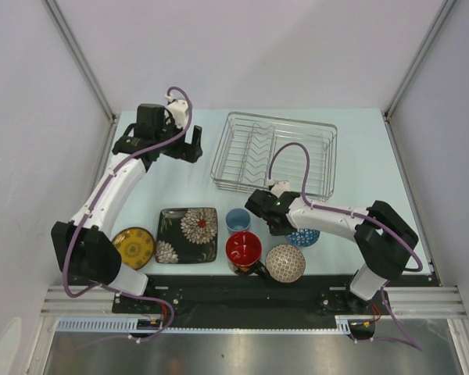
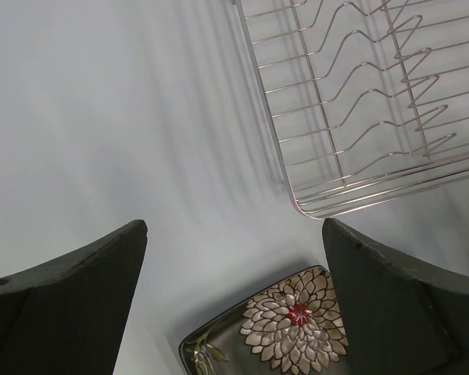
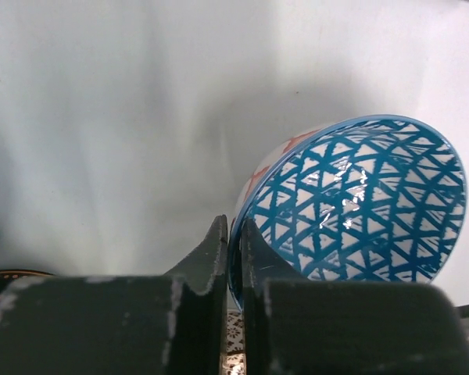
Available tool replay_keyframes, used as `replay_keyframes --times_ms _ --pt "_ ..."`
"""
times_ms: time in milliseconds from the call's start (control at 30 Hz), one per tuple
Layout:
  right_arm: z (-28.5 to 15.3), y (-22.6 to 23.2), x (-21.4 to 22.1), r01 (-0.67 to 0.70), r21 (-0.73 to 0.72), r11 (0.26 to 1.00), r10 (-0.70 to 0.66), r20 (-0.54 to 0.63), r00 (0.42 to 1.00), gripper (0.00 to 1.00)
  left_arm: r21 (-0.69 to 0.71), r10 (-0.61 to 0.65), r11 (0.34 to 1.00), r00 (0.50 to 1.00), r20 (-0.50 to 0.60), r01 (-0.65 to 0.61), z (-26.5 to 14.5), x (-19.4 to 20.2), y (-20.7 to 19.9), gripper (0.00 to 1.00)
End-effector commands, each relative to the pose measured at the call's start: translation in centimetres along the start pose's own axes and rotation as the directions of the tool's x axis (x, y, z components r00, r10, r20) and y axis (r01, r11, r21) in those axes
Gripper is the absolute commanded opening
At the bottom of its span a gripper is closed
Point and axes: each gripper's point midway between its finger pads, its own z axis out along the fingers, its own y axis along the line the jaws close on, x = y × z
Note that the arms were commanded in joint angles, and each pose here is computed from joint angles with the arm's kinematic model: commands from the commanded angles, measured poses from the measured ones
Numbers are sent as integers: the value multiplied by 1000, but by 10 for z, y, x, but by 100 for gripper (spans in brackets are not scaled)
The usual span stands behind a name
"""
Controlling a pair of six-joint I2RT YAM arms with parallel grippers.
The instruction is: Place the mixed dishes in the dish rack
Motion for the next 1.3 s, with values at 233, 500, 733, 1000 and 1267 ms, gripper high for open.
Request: replay_keyframes --times_ms 233,500,733,1000,1267 --pt "-46 5 -35 -69 -142 988 85 114 990 0 -14 23 1000 999 43 -22 -18 -6 2 100" --pt "-120 9 -78 -126 -498 858 229 151 962 0 -20 22 1000 998 52 -21 -20 -10 3 100" --pt "-211 8 -133 -145 -866 479 403 70 912 0 -28 22 999 998 52 -21 -20 -12 4 100" --pt "-244 24 -244 -74 -996 47 535 -37 844 0 -39 21 999 999 47 -20 -27 -8 5 100" --pt "-183 64 -324 -56 -997 -47 565 -73 822 0 -41 21 999 999 34 -19 -28 4 4 100"
